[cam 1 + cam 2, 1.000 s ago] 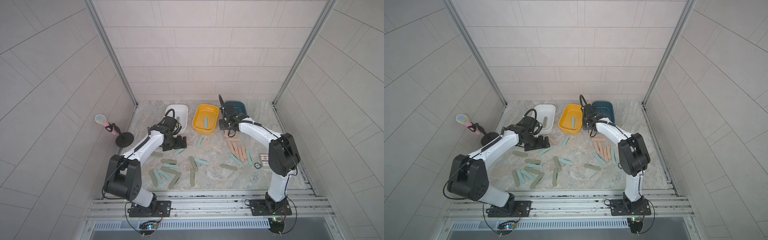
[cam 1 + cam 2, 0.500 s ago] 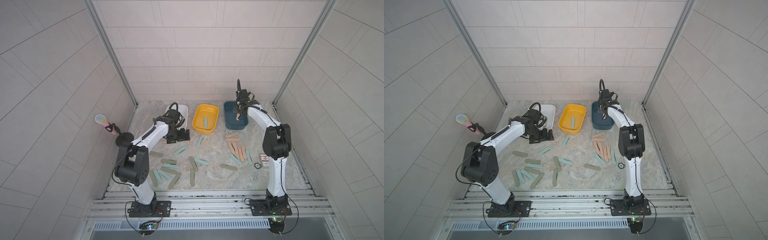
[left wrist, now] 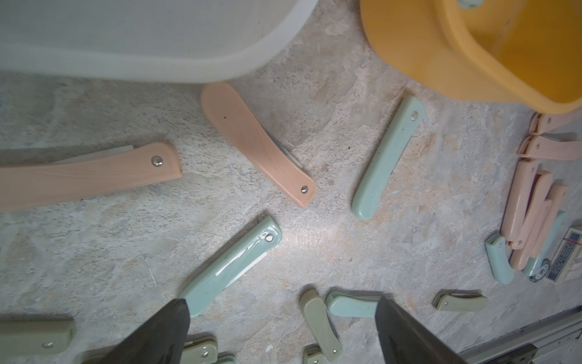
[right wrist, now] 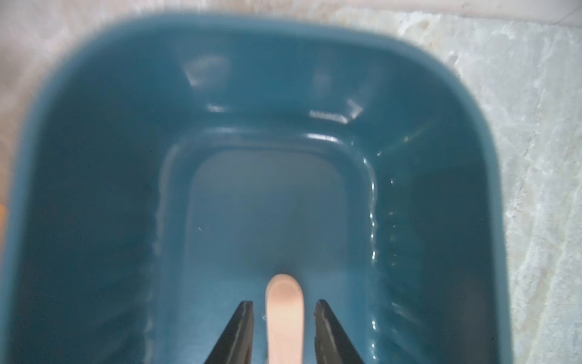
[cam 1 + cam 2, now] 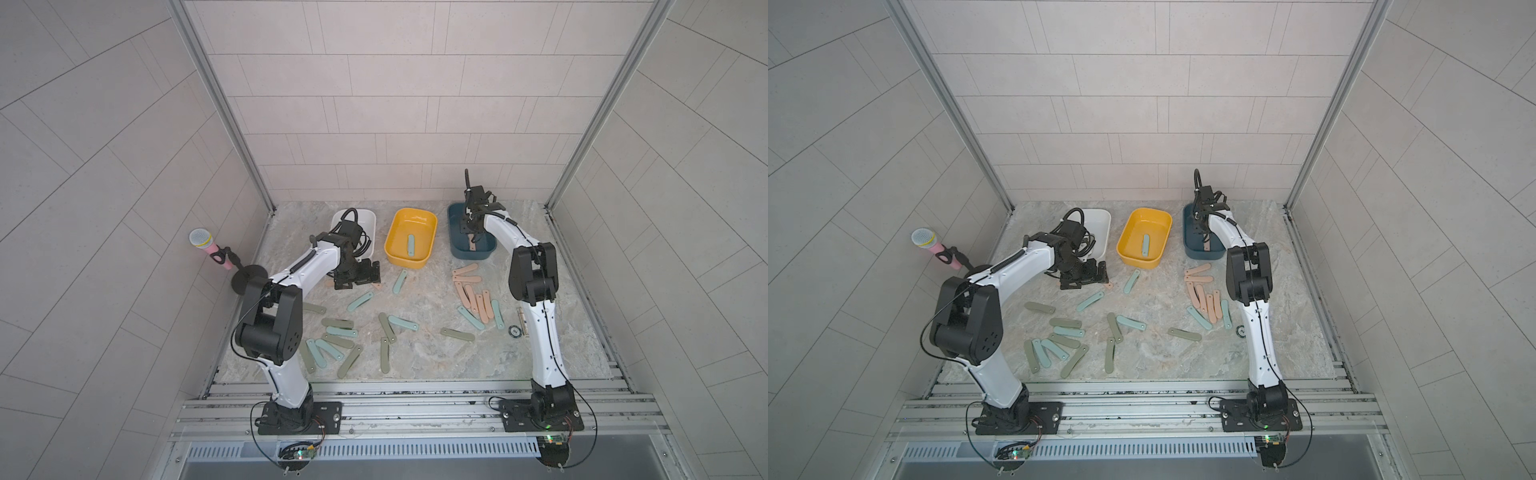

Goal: Place the fruit knives into the storage box by color
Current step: Place the fruit knife in the storage box.

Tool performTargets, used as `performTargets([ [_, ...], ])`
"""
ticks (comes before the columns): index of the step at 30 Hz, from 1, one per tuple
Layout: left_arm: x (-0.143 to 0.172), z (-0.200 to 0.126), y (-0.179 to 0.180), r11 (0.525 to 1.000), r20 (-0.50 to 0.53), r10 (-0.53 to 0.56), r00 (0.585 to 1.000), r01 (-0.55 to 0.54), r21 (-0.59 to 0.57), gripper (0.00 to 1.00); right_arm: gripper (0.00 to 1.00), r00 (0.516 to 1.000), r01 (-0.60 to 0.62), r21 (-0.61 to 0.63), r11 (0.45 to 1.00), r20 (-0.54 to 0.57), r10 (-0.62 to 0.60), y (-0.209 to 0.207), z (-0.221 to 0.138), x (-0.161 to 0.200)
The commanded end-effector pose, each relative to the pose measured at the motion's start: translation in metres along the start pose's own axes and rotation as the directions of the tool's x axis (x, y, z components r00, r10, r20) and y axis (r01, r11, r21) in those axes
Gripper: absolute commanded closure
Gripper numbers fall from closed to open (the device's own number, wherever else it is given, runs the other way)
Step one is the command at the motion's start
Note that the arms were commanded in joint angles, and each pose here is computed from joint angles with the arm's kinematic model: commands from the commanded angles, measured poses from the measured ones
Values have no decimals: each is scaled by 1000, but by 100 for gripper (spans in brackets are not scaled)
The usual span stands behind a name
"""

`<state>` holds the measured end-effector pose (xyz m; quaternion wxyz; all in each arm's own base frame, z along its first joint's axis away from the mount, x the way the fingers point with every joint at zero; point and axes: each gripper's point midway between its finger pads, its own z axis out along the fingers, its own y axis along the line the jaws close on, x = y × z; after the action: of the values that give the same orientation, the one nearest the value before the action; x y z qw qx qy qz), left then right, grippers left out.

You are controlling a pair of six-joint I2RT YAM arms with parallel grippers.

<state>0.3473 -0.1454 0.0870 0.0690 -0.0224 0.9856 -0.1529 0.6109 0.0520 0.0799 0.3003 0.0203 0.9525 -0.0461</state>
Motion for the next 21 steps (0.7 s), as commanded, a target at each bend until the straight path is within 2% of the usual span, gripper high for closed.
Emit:
performTargets([
  [1, 2, 1, 8, 999, -13, 18, 1000, -19, -46, 0, 54, 1000, 15, -48, 999, -3, -15, 4, -25, -8],
  [10, -1, 0, 16, 996, 10, -6, 1000, 7, -89, 1, 38, 998, 21, -102, 995, 56, -15, 18, -103, -9],
  [12, -5, -1, 19, 993, 23, -34, 999, 36, -112, 5, 34, 998, 19, -125, 992, 69, -10, 26, -122, -3],
  [14, -6, -1, 26, 984, 34, -91, 995, 96, -153, 7, 27, 996, 19, -147, 989, 85, -7, 36, -139, 8],
  [16, -6, 2, 25, 979, 47, -137, 989, 143, -146, 10, 20, 997, 18, -169, 985, 82, -4, 46, -152, 26],
  [21, -9, 11, 25, 966, 61, -186, 981, 194, -171, 15, 12, 998, 54, -214, 975, 38, -46, 64, -178, 78],
])
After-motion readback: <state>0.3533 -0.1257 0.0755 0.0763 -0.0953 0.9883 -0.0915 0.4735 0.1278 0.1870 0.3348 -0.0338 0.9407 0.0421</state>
